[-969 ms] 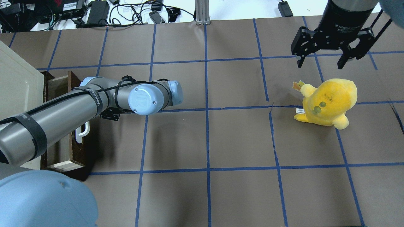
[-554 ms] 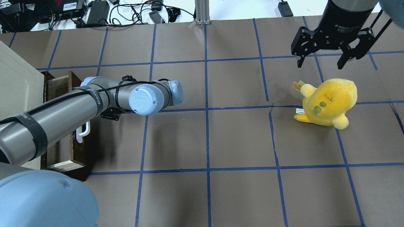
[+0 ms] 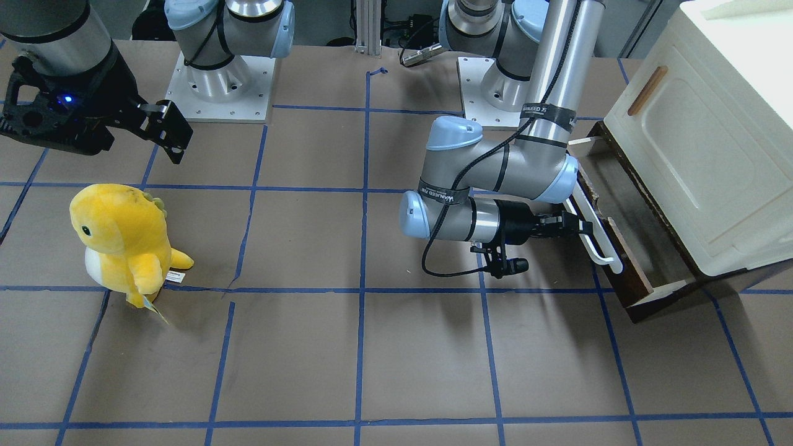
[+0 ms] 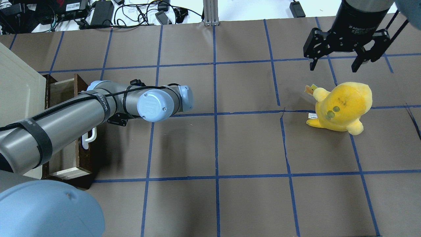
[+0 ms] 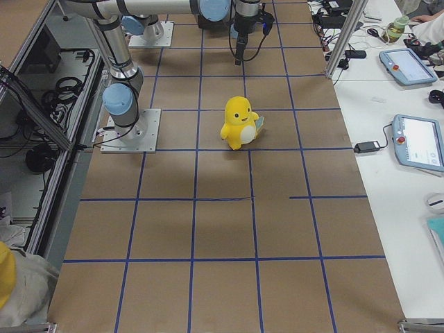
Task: Pull drawer sideways
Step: 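Keep pulling the drawer farther open with the left gripper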
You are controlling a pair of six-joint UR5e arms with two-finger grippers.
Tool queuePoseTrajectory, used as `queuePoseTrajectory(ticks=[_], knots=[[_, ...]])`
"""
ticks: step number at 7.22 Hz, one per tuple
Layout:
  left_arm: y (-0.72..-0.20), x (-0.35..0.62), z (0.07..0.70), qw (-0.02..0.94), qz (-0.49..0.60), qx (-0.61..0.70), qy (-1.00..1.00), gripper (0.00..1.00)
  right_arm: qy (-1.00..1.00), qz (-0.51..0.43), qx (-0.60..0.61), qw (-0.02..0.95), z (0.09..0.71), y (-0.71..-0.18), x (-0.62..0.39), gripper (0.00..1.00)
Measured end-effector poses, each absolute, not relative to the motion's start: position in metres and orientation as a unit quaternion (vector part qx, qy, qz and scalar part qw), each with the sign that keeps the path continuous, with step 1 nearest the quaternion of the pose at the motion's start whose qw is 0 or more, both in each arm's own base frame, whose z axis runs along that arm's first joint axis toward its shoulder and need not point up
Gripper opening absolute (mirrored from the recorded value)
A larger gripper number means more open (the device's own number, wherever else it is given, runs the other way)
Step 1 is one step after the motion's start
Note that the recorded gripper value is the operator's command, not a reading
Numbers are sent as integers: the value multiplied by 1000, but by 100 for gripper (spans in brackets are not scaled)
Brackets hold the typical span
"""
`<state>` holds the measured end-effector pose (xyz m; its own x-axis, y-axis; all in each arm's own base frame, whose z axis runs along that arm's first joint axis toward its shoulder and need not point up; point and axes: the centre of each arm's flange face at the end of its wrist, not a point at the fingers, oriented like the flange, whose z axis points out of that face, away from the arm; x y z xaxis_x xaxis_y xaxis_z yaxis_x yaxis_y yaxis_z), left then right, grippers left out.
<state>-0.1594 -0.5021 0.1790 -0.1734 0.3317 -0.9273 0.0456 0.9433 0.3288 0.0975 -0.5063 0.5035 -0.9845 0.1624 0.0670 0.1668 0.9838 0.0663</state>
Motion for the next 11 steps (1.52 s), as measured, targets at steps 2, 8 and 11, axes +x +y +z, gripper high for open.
queuePoseTrajectory(ticks=[2, 8, 11], knots=[[-503, -162, 180, 631, 110, 125, 758, 12, -995, -36, -83, 31, 503, -506, 98, 100], [-504, -164, 178, 631, 111, 126, 758, 12, -995, -36, -83, 31, 503, -506, 97, 100], [-501, -171, 178, 630, 107, 130, 758, 12, -995, -36, -83, 31, 503, -506, 97, 100]])
